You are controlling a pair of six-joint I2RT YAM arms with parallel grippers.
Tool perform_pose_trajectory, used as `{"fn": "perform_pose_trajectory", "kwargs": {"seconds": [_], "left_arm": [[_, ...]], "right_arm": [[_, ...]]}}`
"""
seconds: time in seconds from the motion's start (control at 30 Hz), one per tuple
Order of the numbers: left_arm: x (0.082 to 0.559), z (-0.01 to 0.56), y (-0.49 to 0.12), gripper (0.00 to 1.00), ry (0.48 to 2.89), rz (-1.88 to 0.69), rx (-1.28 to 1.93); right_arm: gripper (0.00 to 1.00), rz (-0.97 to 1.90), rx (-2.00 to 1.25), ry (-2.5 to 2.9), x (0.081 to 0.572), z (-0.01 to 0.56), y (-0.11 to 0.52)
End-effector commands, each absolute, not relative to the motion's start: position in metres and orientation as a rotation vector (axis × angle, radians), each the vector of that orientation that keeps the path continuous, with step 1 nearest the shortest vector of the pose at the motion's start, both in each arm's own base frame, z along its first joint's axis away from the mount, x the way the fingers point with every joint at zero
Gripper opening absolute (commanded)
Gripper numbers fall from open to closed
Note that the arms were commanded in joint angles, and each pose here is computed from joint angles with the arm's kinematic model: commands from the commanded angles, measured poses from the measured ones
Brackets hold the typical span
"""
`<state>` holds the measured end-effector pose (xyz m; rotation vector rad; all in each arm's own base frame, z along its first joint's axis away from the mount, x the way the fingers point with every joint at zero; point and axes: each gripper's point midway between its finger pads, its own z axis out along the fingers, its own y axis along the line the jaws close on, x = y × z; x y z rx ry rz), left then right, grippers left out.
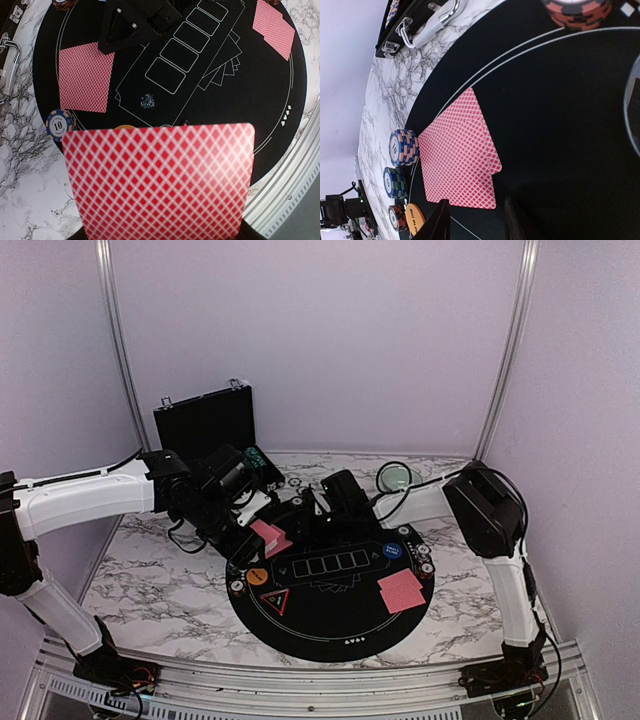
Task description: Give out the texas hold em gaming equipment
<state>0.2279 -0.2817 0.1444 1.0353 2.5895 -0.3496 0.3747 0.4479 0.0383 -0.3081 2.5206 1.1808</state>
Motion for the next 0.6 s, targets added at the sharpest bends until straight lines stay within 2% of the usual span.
{"fn": "perform_pose_trajectory", "kwargs": {"seconds": [0.0, 0.2, 0.57], "left_arm": [[0.227, 0.148, -0.281, 0.50, 2.583, -0.372, 1.036], [0.226, 0.143, -0.280, 0.50, 2.605, -0.368, 1.025], [0.220, 0.132, -0.274, 0.50, 2.639, -0.351, 1.021]], "right_arm": [[0.37, 1.093, -0.319, 2.508, 0.377, 0.057, 0.441], [0.46, 1.032, -0.316, 2.448, 0.374, 0.080, 0.423], [0.53, 0.900, -0.149, 2.319, 0.357, 0.159, 0.322]]}}
